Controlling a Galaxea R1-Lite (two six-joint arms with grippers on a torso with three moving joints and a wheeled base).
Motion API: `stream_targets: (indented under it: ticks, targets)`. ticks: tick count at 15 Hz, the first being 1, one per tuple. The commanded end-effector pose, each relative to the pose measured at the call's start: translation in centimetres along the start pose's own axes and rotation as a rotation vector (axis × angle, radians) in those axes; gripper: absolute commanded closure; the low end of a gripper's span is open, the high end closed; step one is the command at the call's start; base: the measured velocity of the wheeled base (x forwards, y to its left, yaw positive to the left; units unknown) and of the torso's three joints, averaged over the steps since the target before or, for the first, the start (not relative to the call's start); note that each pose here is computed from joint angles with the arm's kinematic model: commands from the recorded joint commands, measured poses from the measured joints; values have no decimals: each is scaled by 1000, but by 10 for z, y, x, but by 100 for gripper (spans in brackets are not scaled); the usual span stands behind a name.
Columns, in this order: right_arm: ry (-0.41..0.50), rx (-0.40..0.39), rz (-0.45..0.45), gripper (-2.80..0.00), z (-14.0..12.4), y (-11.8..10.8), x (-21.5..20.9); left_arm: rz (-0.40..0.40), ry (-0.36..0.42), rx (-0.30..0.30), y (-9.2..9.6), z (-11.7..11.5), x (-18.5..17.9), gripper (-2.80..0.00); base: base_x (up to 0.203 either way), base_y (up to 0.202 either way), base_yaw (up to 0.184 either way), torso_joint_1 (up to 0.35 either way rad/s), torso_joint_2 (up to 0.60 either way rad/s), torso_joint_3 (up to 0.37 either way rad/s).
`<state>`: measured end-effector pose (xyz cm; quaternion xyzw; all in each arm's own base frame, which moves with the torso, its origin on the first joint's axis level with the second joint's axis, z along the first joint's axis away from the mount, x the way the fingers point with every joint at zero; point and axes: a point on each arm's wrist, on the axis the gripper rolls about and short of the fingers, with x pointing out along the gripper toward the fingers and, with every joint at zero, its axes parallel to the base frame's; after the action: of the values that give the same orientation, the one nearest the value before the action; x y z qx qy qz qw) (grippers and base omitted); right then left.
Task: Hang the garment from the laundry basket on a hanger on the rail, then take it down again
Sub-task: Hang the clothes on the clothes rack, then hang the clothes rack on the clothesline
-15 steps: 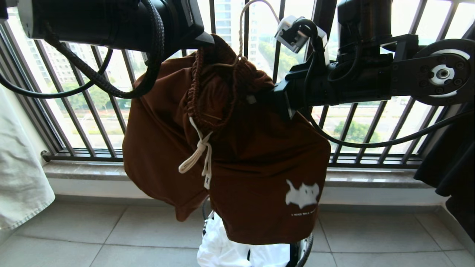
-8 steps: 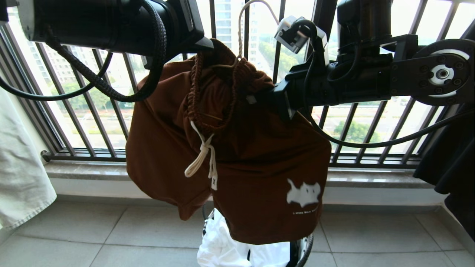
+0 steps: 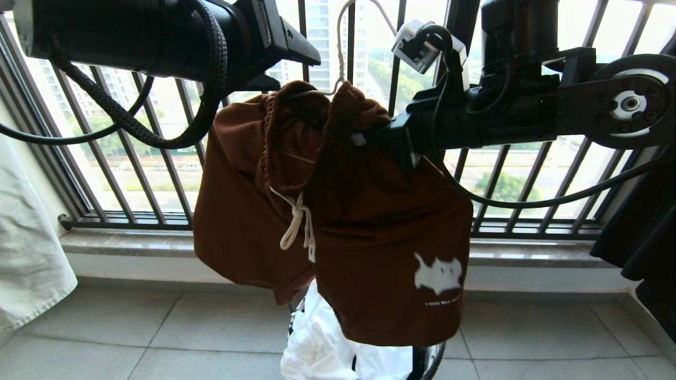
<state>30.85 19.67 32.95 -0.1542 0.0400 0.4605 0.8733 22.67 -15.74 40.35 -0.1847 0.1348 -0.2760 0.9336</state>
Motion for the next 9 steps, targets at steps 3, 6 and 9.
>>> stream_targets:
  ticks: [3,6,9]
  targets:
    - [1,3,6,0,-3,0,0,-19,-56,0,-4,11,-23,-280,0,0,0,0,0,0]
    - [-2,5,12,0,-3,-2,-1,-30,-138,8,-5,25,-58,-280,0,0,0,0,0,0]
    - [-18,3,19,0,-5,-1,-1,-14,-158,7,-2,29,-65,-280,0,0,0,0,0,0]
